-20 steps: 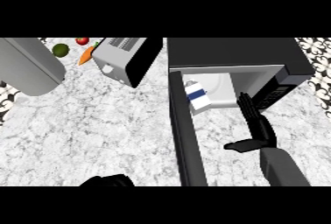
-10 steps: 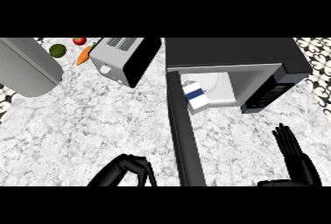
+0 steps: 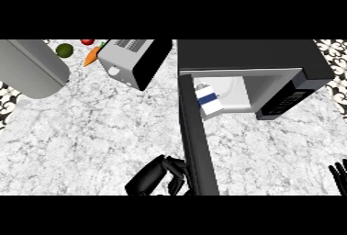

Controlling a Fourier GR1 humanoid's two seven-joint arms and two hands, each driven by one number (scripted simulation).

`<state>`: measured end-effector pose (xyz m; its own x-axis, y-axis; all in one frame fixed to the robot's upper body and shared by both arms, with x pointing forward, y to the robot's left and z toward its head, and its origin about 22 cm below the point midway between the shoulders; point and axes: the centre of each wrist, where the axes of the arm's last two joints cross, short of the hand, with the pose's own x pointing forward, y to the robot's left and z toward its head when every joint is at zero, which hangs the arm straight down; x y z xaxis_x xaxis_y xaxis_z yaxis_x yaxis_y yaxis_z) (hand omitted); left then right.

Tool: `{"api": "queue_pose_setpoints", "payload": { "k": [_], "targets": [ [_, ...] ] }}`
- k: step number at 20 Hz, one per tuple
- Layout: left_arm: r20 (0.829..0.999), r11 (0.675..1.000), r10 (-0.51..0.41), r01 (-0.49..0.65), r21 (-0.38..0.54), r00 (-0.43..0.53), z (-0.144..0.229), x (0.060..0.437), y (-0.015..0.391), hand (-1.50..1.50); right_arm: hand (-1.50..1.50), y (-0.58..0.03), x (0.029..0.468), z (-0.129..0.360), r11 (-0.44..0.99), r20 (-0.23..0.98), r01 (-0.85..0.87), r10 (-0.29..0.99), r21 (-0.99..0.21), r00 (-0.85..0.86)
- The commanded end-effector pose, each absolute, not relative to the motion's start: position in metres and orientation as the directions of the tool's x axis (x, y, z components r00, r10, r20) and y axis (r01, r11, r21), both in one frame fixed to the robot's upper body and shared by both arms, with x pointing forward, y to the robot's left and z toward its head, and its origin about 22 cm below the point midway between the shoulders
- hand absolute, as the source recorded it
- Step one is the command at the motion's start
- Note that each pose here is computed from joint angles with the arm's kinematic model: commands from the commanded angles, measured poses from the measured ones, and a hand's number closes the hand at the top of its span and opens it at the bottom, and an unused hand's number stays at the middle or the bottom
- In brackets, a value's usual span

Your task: Pick up the milk, place it into the microwave and close the microwave

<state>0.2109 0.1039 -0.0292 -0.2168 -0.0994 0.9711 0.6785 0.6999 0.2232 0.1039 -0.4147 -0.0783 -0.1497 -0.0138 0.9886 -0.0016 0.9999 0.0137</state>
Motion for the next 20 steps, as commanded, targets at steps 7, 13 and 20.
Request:
{"api": "queue_pose_setpoints", "payload": {
  "k": [7,13,20],
  "targets": [
    [0.98,0.595,-0.115,0.779,0.198,-0.161,-0.053,0.183,0.041,1.5,-1.5,-0.427,0.085,-0.038,0.975,0.945,-0.19,-0.167,0.116,-0.282],
    [0.976,0.62,-0.141,0.754,0.217,-0.165,-0.043,0.18,0.014,1.5,-1.5,-0.41,0.114,-0.01,0.943,0.928,-0.309,-0.217,0.12,-0.302],
    [0.964,0.684,-0.156,0.681,0.262,-0.213,-0.023,0.189,-0.003,1.5,-1.5,-0.394,0.134,0.029,0.904,0.917,-0.418,-0.238,0.088,-0.321]
  ]
}}
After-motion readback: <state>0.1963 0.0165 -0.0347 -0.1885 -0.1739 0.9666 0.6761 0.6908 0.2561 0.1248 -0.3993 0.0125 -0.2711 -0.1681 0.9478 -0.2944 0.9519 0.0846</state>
